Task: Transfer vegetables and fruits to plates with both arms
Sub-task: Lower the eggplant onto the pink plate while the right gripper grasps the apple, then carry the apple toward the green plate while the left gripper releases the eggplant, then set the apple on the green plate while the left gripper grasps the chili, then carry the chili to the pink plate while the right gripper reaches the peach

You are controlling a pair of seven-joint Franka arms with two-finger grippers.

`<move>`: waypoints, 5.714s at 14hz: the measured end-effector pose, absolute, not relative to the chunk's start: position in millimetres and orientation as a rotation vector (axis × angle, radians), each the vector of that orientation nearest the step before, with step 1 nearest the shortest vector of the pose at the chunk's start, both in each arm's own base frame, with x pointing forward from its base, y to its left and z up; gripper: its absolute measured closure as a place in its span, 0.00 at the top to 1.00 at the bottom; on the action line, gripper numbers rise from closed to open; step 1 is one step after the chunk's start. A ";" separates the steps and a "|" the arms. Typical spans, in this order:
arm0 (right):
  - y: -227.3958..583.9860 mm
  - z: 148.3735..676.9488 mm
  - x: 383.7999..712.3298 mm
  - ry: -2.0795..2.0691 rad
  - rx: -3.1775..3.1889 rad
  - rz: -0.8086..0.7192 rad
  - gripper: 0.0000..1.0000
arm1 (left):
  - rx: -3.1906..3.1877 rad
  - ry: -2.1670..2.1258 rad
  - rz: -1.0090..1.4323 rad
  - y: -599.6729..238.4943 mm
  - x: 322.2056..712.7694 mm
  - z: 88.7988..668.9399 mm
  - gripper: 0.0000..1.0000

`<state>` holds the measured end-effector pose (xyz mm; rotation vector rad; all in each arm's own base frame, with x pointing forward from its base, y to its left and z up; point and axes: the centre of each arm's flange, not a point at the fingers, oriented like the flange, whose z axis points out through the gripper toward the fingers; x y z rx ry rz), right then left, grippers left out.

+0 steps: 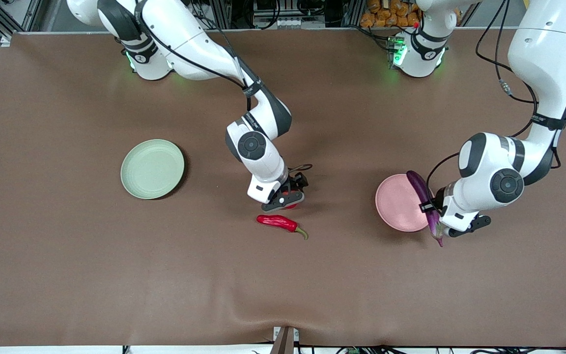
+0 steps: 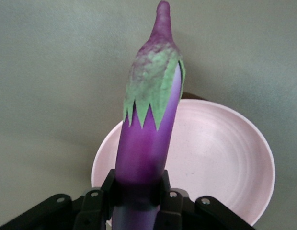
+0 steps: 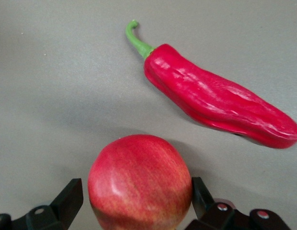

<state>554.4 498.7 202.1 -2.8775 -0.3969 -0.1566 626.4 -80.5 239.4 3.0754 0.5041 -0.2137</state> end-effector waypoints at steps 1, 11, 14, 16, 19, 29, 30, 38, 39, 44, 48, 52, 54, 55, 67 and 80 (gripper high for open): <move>498.8 200.9 554.5 -0.396 -2.876 -0.163 1.00 | 3.073 0.499 -0.213 -82.0 622.3 233.5 0.38; 479.3 271.1 581.1 0.005 -2.852 -0.206 0.86 | 3.069 0.481 -0.221 -87.5 607.3 215.1 0.53; 421.0 317.1 598.2 0.126 -2.875 -0.129 0.86 | 3.066 0.473 -0.209 -90.9 608.5 218.3 0.85; 378.3 342.6 604.0 0.190 -2.895 -0.054 0.86 | 3.064 0.460 -0.167 -96.8 614.2 232.5 1.00; 317.4 369.0 607.4 0.174 -2.915 0.019 0.86 | 3.054 0.438 -0.129 -132.9 619.9 272.2 1.00; 143.7 355.2 583.4 -0.103 -2.952 0.175 0.86 | 2.857 0.877 -0.134 -375.5 575.9 312.6 1.00; 120.7 352.8 585.5 -0.126 -2.965 0.194 0.86 | 2.820 0.977 -0.140 -392.4 577.4 307.9 1.00; 39.5 332.7 581.6 -0.178 -2.990 0.272 0.86 | 2.450 1.582 -0.006 -498.0 574.7 244.5 1.00; 36.7 326.7 578.6 -0.173 -2.988 0.292 0.86 | 2.422 1.601 0.000 -504.2 574.4 236.3 1.00; 34.8 290.5 564.2 -0.163 -2.968 0.447 0.86 | 2.399 1.633 0.062 -518.5 569.3 206.6 1.00; 14.8 247.6 543.5 -0.105 -2.900 0.716 0.86 | 2.345 1.615 0.086 -515.5 577.1 200.5 1.00; 14.4 218.0 534.2 -0.098 -2.867 0.835 0.86 | 2.328 1.612 0.088 -514.2 580.8 184.7 0.96; 6.9 209.2 533.6 -0.089 -2.860 0.844 0.86 | 2.311 1.605 0.094 -514.0 583.4 183.4 0.94; 1.8 205.5 534.1 -0.101 -2.855 0.837 0.86 | 2.304 1.601 0.096 -514.0 584.4 184.7 0.93; 22.2 267.4 595.6 -0.141 -2.862 0.700 1.00 | 2.306 1.526 0.115 -512.5 587.5 174.2 0.38; 296.3 255.6 571.2 0.702 -2.719 0.634 1.00 | 3.047 1.070 -0.090 -284.2 679.7 272.7 0.37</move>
